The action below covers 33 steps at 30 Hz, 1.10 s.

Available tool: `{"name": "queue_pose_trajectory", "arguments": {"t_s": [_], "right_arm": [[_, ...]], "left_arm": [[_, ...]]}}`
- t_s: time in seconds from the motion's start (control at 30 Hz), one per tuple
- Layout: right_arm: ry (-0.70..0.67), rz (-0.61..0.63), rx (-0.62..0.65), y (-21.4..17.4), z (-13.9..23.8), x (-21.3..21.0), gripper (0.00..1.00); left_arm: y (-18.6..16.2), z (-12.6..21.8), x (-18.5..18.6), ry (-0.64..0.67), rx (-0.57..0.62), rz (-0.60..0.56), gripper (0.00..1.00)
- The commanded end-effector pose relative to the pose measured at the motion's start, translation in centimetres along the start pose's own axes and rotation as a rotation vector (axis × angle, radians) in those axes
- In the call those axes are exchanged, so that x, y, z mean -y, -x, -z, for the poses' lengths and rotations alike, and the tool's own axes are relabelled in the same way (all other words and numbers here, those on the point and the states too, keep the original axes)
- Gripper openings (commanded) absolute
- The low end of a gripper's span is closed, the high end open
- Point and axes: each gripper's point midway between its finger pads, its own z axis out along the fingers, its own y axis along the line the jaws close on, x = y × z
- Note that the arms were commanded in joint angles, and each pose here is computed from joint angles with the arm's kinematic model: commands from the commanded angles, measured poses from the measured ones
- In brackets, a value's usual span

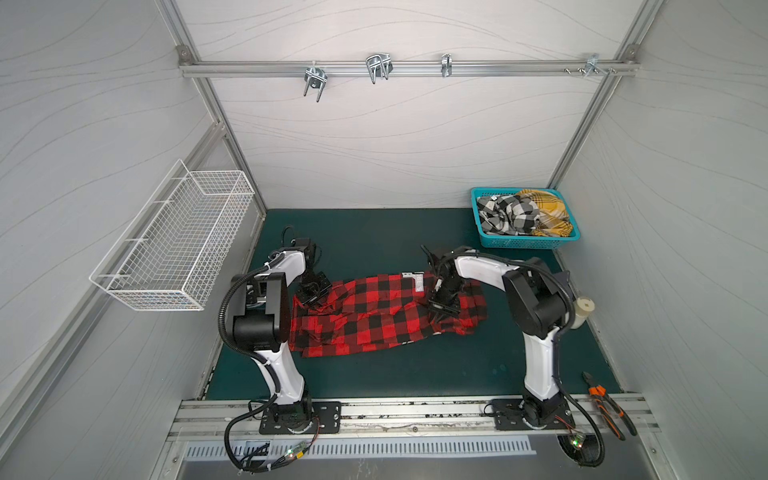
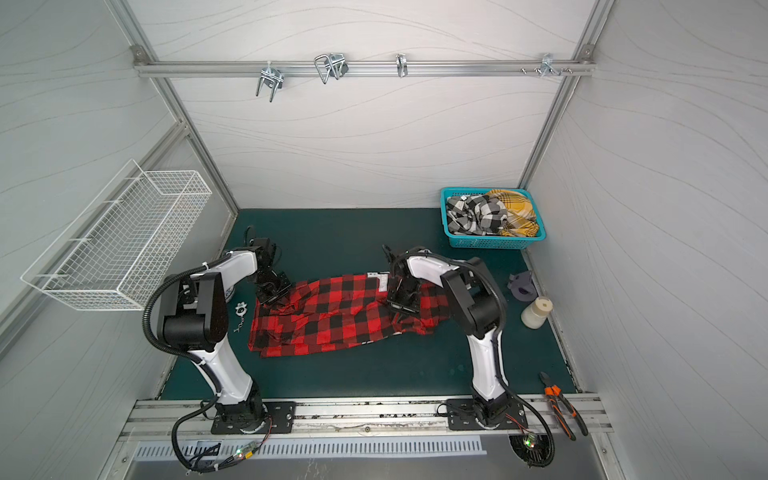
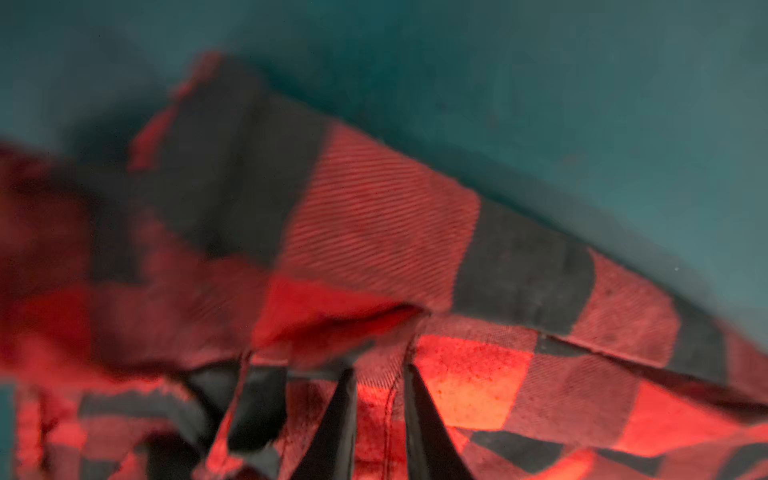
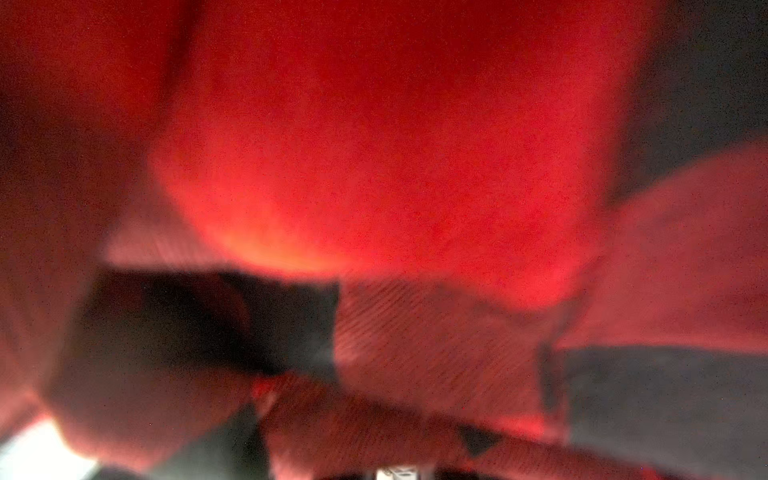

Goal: Fold and stack the long sleeve shirts

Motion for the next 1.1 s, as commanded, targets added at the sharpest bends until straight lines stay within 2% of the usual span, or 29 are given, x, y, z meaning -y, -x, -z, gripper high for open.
{"name": "queue_pose_trajectory", "arguments": {"t_s": [0.0, 0.07, 0.17, 0.27, 0.33, 0.47, 0.57, 0.7, 0.93, 1.07], "right_arm": [[-0.051, 0.048, 0.220, 9.1, 3.8, 0.2, 0.20], [0.011, 0.112, 0.304, 11.0, 8.3, -2.7, 0.25], [0.048, 0.191, 0.376, 10.1, 13.0, -4.8, 0.44], [0.040, 0.203, 0.392, 7.0, 14.9, -3.7, 0.56], [0.037, 0.199, 0.400, 4.6, 15.3, -2.3, 0.58], [0.056, 0.163, 0.370, 0.5, 14.2, 0.0, 0.58], [0.046, 0.166, 0.329, -1.9, 12.0, 0.6, 0.57], [0.041, 0.186, 0.250, -3.6, 8.2, 0.1, 0.54], [0.055, 0.169, 0.173, -4.6, 4.0, -0.9, 0.31], [0.058, 0.165, 0.152, -5.4, 2.7, -1.1, 0.25]], "left_arm": [[-1.7, -1.2, -0.1, -0.002, -0.056, 0.003, 0.20], [-3.6, -1.4, 0.5, -0.025, -0.084, -0.018, 0.19], [-9.1, -1.4, 3.5, -0.108, -0.156, -0.113, 0.23], [-14.6, -0.4, 7.4, -0.195, -0.220, -0.273, 0.29], [-15.4, 1.2, 8.7, -0.223, -0.199, -0.310, 0.34], [-12.9, 5.3, 10.6, -0.264, -0.090, -0.323, 0.42], [-11.2, 6.0, 11.3, -0.244, -0.058, -0.340, 0.42], [-11.3, 4.5, 12.2, -0.263, -0.126, -0.324, 0.38], [-13.0, 2.4, 13.0, -0.301, -0.198, -0.325, 0.31], [-13.1, 2.1, 12.7, -0.299, -0.197, -0.319, 0.26]]}}
